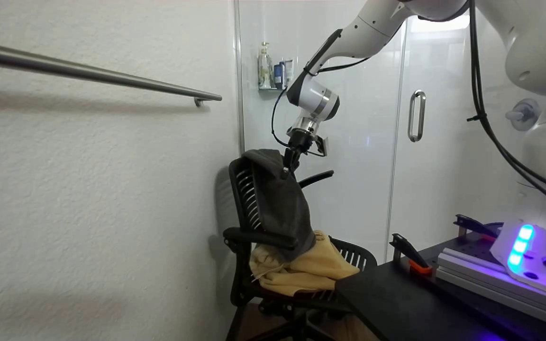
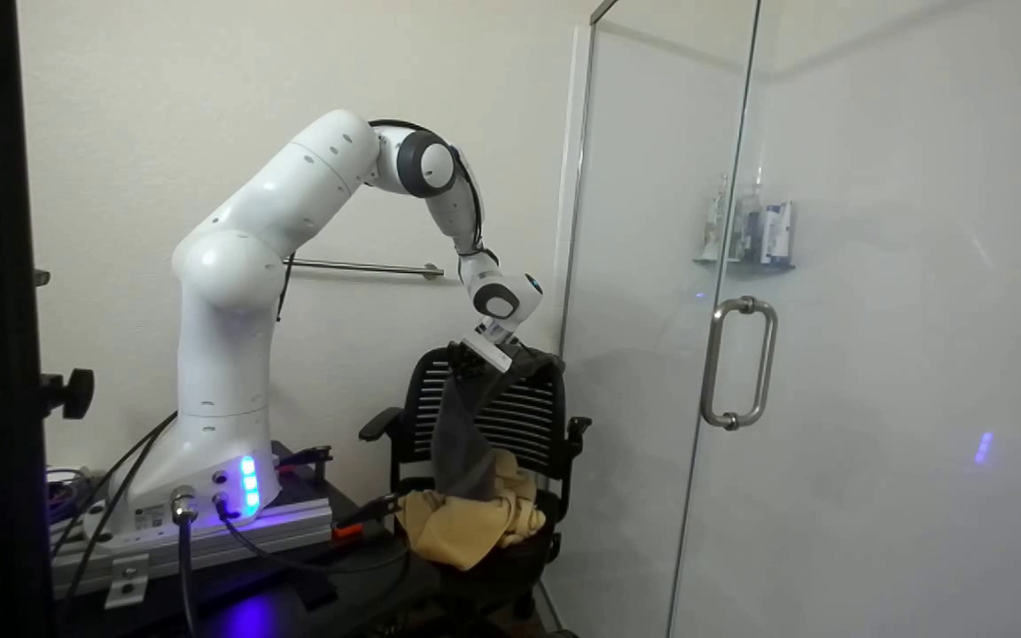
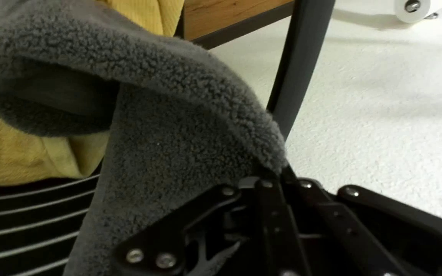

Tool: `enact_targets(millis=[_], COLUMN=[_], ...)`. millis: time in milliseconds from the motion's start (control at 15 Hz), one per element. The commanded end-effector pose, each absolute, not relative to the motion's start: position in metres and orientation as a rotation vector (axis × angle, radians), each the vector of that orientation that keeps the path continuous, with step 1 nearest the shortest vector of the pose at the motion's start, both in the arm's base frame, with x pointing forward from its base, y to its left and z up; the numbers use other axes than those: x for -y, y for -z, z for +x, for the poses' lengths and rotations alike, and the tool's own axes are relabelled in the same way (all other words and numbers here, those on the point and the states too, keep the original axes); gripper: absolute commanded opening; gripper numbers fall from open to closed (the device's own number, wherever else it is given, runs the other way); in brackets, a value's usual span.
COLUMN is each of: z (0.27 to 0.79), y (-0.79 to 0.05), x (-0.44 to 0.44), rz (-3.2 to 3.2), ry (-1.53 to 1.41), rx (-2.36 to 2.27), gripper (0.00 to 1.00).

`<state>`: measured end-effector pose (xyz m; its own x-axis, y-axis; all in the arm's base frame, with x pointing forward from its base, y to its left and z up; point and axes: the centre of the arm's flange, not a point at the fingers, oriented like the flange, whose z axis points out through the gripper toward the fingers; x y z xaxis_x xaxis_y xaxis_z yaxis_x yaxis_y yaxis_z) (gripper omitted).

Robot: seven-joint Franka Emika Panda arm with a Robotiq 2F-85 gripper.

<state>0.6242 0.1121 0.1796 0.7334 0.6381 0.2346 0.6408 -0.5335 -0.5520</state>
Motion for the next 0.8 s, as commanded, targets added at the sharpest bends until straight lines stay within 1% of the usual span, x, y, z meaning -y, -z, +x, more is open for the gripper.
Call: enact_targets(millis=[0,733], z=[0.608,0.563], y=[-0.182,-0.227], x=[-0.104,-0.102], rz=[-2.291,-2.332], ry=[-0.153,-0.536], rx=[0.838,0.479], gripper=[0.01,0.01])
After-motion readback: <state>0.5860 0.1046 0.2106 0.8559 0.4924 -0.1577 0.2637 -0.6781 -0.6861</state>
